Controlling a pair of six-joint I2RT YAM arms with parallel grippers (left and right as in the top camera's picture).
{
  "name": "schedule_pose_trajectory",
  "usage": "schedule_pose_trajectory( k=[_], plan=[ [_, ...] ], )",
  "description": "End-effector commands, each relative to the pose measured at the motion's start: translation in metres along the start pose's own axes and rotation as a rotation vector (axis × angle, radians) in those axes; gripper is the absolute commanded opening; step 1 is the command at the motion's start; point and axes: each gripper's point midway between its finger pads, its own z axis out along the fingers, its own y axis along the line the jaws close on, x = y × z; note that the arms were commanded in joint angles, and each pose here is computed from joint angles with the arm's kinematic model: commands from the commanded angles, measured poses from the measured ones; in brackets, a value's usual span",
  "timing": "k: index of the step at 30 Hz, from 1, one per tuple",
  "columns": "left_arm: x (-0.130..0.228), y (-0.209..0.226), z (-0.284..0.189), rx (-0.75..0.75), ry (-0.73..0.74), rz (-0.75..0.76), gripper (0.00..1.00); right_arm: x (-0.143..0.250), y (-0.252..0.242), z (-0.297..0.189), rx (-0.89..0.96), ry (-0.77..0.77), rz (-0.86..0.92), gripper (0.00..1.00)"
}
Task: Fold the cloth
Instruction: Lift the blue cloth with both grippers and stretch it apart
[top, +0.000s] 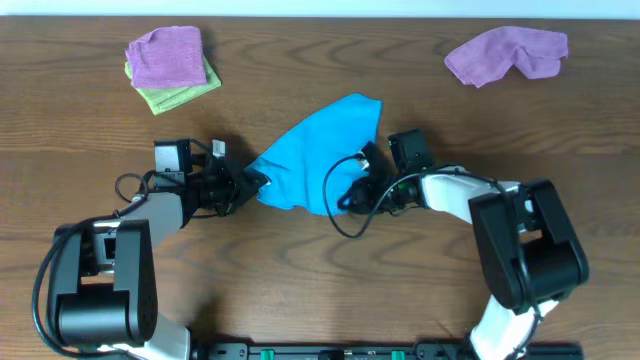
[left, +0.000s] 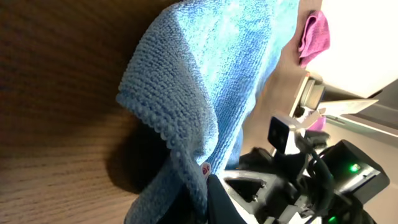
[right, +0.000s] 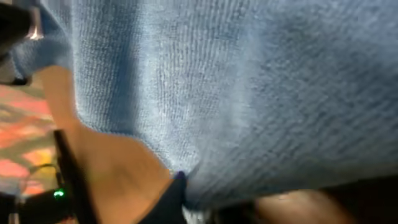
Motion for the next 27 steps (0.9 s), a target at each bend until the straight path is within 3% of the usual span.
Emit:
schedule_pose_trajectory(
  k=[1,9,15,19,27],
  plan=[
    [-0.005,-0.014,-0.003,0.041,0.006,0.038,0.06,0.009,-0.042,0.007,0.189,-0.005,0.03,0.01],
    [-0.024,-0.064,-0.017,0.135,0.026,0.092,0.06,-0.02,-0.008,-0.041,0.147,-0.136,-0.013,0.02],
    [-0.056,-0.146,-0.039,0.225,-0.015,0.173,0.06,-0.06,0.062,-0.12,0.156,-0.41,-0.184,0.01],
    [-0.073,-0.187,-0.055,0.257,-0.083,0.267,0.06,-0.082,0.08,-0.155,0.216,-0.538,-0.238,0.01],
    [-0.099,-0.208,-0.067,0.23,-0.217,0.316,0.06,-0.123,0.091,-0.191,0.243,-0.642,-0.277,0.01]
  ],
)
